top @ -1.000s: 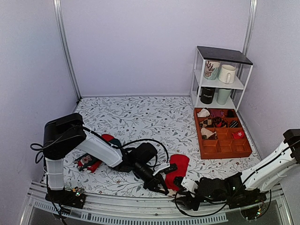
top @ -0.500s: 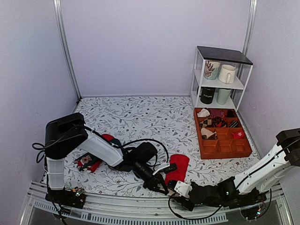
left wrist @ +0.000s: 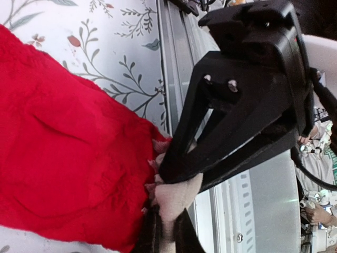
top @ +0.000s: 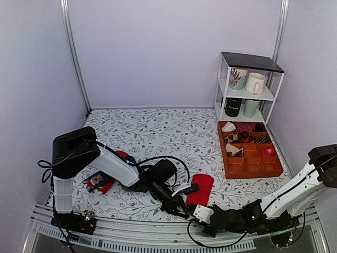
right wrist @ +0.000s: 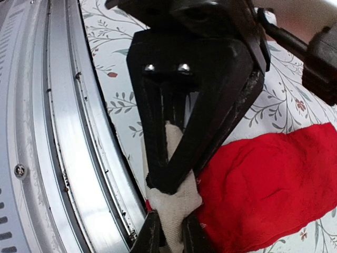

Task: Roll the socks
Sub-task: Roll a pair of socks at the center of the board.

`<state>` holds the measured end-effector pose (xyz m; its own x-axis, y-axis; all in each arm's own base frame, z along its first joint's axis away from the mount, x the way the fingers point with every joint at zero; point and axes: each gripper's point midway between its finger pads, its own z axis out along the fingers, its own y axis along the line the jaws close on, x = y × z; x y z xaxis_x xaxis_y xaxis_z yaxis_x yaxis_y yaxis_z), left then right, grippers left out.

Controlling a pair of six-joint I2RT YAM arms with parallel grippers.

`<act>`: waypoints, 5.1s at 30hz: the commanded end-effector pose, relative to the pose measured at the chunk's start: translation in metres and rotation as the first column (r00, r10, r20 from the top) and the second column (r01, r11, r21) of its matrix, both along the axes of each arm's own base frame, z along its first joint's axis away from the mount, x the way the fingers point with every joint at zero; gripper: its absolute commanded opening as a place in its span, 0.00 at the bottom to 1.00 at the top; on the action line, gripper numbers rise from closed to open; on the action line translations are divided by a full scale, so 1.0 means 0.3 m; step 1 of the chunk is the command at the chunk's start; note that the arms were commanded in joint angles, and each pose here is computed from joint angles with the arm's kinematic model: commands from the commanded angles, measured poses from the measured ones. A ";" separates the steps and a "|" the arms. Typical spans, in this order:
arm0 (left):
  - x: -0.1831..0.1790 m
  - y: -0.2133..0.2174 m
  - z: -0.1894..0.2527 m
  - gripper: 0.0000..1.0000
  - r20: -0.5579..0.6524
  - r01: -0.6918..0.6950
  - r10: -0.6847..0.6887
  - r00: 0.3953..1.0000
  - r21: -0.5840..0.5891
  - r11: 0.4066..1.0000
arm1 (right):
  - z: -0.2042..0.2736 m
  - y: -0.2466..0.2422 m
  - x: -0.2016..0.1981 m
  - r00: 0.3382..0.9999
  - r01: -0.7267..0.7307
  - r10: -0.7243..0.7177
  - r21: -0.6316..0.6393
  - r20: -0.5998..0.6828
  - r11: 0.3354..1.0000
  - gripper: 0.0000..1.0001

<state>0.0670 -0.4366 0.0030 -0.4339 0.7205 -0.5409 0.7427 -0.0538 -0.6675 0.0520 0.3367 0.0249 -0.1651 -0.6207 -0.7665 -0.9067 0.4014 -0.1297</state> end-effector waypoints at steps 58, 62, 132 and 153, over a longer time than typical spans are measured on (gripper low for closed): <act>-0.017 -0.021 -0.002 0.44 0.606 0.211 -0.007 0.795 -0.266 0.940 | -0.277 -0.263 -0.062 0.644 0.318 -0.291 -0.098 -0.708 0.943 0.02; -0.023 -0.027 -0.006 0.36 0.591 0.208 -0.013 0.807 -0.263 0.942 | -0.281 -0.266 -0.062 0.643 0.319 -0.294 -0.103 -0.707 0.942 0.03; 0.317 0.283 -0.181 0.00 0.599 -0.558 0.297 0.744 0.312 0.769 | -0.051 0.090 0.649 0.681 0.477 -0.262 0.143 -0.684 0.867 0.04; 0.305 0.373 -0.280 0.00 0.384 -0.493 0.340 0.858 0.431 0.756 | 0.264 0.004 0.487 0.965 -0.079 0.160 0.355 -0.205 0.931 0.38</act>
